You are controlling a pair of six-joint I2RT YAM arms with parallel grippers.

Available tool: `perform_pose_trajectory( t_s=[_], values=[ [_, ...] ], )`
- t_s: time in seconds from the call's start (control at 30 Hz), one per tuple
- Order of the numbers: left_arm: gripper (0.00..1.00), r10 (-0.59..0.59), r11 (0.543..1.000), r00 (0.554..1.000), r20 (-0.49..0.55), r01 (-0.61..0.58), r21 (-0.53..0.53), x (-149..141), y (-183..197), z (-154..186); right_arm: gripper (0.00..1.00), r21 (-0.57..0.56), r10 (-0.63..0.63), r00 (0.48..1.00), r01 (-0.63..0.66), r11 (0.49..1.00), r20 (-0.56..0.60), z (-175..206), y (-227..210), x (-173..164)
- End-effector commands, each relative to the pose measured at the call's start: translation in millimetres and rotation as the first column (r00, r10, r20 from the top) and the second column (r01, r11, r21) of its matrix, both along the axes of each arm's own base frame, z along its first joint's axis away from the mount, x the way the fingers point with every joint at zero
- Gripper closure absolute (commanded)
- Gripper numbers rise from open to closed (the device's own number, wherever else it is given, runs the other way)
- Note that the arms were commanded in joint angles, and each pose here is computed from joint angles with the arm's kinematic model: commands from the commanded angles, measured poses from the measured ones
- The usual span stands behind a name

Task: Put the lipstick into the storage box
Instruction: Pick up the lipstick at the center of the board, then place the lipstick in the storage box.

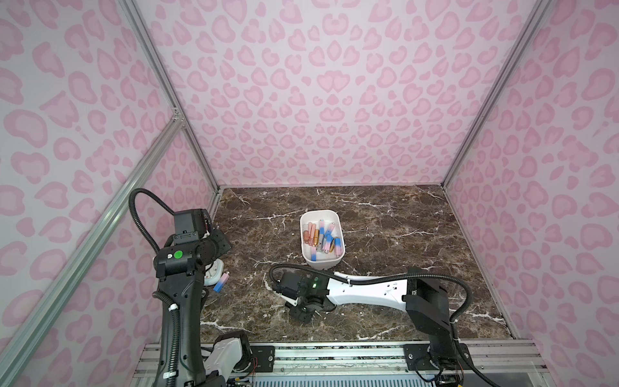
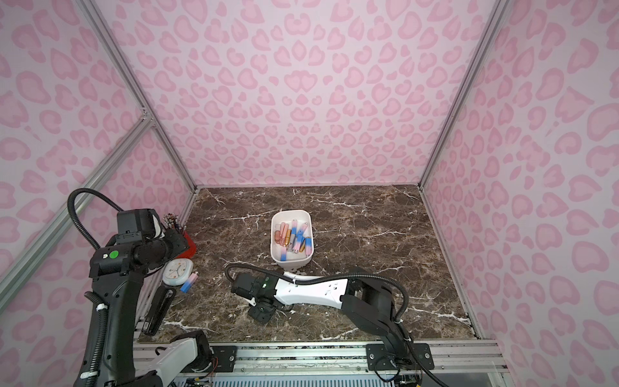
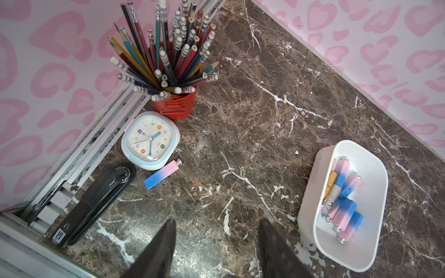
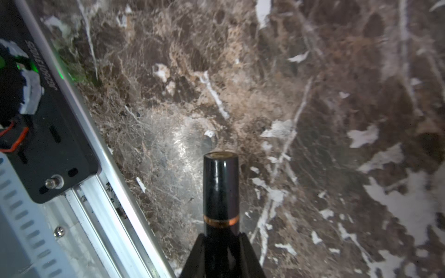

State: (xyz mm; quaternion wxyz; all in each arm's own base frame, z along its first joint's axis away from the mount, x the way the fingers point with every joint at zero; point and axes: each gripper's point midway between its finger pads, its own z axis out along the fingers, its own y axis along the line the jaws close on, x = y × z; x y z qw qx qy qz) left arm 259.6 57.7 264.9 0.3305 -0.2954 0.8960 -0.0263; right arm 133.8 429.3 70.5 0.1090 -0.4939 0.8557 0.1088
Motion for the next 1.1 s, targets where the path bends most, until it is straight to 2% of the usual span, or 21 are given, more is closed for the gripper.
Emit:
perform_pose_trajectory(
  t_s=[0.0,0.17,0.33,0.57,0.77,0.87,0.97,1.07],
  values=[
    [0.42,-0.008,1.000,0.999,0.034,0.009,-0.028,13.4,-2.7,4.3,0.77,-0.027,-0.042,0.999,0.042,0.999,-0.001,15.1,-17.8,15.8],
    [0.42,-0.019,0.998,1.000,0.003,0.019,-0.052,25.5,-3.7,-8.3,0.75,-0.005,-0.143,0.990,0.143,0.990,0.004,41.7,-47.4,69.1],
    [0.42,-0.046,0.992,0.999,-0.016,0.043,-0.122,40.4,-12.3,-24.8,0.75,-0.029,-0.231,0.973,0.231,0.972,0.028,54.9,-75.6,135.4],
    [0.42,-0.030,0.991,0.995,-0.092,0.018,-0.135,34.7,-11.2,-61.3,0.75,-0.055,-0.278,0.960,0.279,0.959,0.020,42.9,-87.6,202.2],
    [0.42,-0.024,0.990,0.984,-0.177,-0.001,-0.138,13.2,-12.8,-93.9,0.74,-0.086,-0.302,0.953,0.302,0.949,0.015,21.3,-90.8,233.0],
    [0.42,-0.017,0.992,0.980,-0.198,-0.008,-0.128,3.4,-12.3,-100.8,0.66,-0.085,-0.314,0.949,0.313,0.946,0.004,16.2,-94.5,240.8],
    [0.41,-0.013,0.993,0.974,-0.228,-0.015,-0.117,-6.7,-11.5,-110.0,0.52,-0.078,-0.324,0.946,0.322,0.943,-0.015,12.1,-96.4,244.2],
    [0.41,-0.006,0.993,0.965,-0.264,-0.026,-0.117,-18.1,-12.2,-122.9,0.51,-0.070,-0.328,0.945,0.328,0.942,0.004,22.4,-99.4,245.1]
  ],
)
